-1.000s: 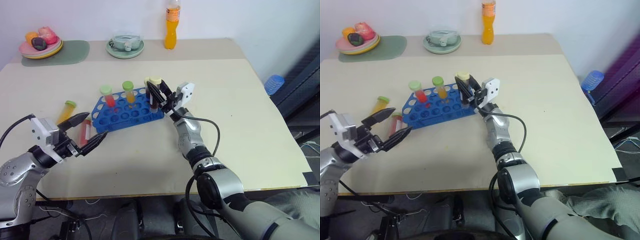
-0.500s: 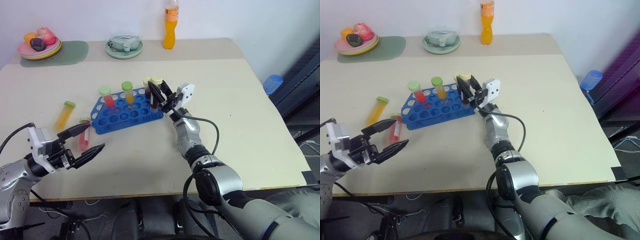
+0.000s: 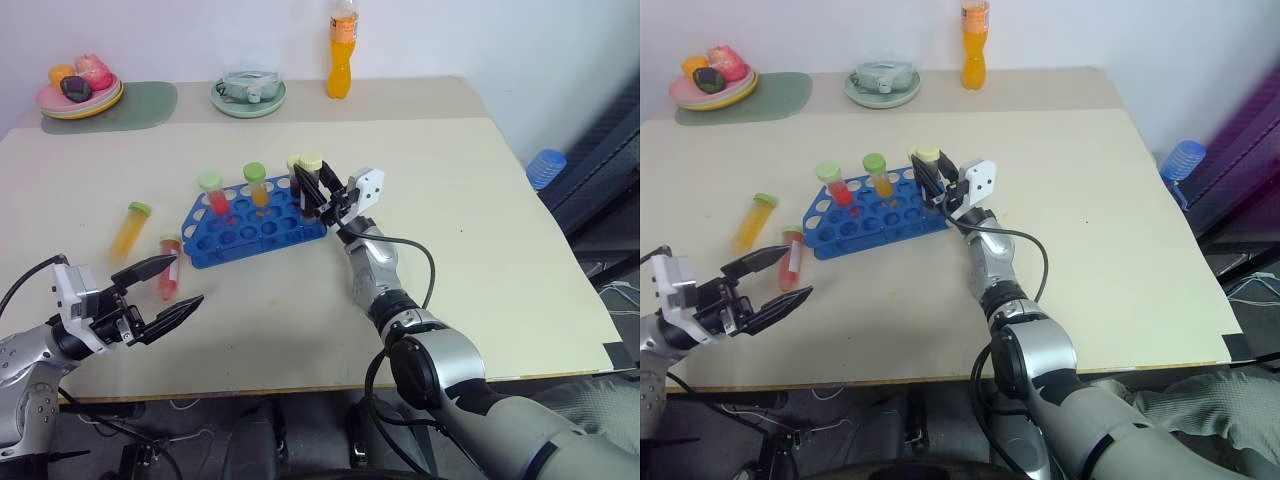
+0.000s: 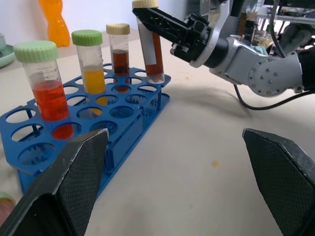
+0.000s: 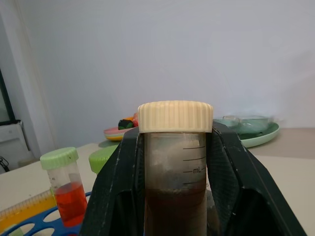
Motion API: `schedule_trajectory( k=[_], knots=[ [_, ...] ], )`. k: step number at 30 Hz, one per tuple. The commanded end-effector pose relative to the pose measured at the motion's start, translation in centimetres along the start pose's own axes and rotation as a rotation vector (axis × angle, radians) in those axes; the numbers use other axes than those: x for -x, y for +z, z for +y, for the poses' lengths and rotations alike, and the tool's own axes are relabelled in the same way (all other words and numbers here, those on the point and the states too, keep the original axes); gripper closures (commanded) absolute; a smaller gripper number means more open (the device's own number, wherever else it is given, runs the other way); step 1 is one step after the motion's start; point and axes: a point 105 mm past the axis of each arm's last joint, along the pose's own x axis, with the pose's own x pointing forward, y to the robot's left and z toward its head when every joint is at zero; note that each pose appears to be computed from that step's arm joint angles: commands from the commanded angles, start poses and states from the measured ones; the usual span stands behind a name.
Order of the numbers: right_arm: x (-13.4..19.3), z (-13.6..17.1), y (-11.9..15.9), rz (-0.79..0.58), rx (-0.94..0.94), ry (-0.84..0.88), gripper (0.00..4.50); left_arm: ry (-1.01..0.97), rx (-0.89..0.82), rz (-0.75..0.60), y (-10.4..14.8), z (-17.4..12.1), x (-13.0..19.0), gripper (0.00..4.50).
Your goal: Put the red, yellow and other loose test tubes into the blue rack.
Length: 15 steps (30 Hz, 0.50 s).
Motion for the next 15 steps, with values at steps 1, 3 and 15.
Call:
schedule_trajectory(
  k=[1, 3, 15],
  knots=[
    [0.3, 0.6, -0.3, 0.001, 0.012, 0.024, 2.87, 0.005, -0.044, -0.016, 0.9, 0.3, 0.3, 0.00],
    [0.3, 0.6, -0.3, 0.002, 0.020, 0.029, 1.97, 0.005, -0.043, -0.016, 0.9, 0.3, 0.3, 0.00],
    [1.4, -0.2, 0.8, -0.004, 0.173, 0.065, 0.03, 0.102, -0.023, -0.046, 1.6, 1.9, -1.4, 0.00]
  ],
)
